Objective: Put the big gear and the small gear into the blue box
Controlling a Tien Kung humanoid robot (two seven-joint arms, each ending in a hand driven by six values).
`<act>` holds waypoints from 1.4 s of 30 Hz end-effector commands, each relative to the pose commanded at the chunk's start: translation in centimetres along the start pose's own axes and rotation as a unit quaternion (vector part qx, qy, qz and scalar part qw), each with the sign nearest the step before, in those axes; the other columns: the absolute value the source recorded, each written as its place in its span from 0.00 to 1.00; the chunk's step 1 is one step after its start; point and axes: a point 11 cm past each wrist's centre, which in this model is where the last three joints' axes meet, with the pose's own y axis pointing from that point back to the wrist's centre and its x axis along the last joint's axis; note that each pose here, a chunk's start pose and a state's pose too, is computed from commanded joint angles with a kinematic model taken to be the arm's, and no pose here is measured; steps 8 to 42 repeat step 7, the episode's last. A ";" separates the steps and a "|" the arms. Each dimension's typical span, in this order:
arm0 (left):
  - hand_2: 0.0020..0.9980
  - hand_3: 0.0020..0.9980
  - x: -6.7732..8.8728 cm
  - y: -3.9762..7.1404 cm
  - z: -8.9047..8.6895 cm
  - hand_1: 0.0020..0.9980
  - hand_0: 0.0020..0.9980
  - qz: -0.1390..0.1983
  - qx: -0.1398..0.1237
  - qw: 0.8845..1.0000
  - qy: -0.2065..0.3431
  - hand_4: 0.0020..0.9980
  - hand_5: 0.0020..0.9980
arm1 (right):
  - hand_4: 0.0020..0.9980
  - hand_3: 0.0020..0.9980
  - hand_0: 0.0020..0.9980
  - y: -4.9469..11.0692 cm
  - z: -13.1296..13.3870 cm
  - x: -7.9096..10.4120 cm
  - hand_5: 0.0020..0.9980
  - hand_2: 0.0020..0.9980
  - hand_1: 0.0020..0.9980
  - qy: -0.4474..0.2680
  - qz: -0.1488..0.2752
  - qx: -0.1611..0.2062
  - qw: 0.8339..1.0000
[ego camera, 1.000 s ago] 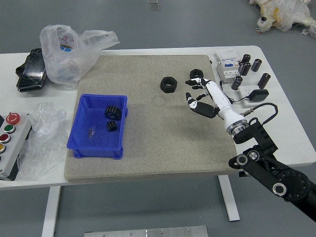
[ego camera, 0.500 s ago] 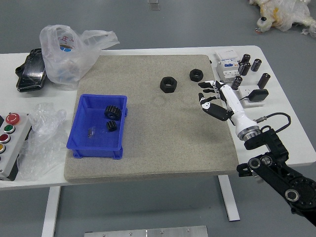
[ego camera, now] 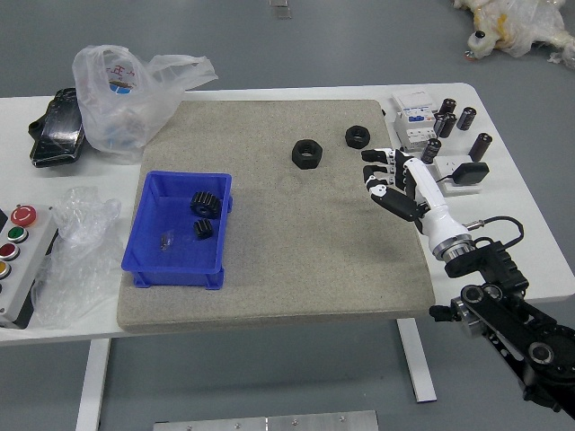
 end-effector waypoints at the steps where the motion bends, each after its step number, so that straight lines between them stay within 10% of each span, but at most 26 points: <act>1: 0.61 0.72 0.0 0.0 0.0 0.64 0.64 0.001 -0.001 1.000 0.001 0.64 0.26 | 0.52 0.68 0.62 0.0 0.0 -0.1 0.23 0.73 0.71 -0.004 -0.001 0.000 1.000; 42: 0.61 0.72 0.1 0.0 0.0 0.64 0.64 0.002 -0.001 1.000 0.004 0.64 0.26 | 0.53 0.68 0.63 0.3 0.2 -0.9 0.24 0.71 0.70 -0.044 -0.017 -0.005 0.999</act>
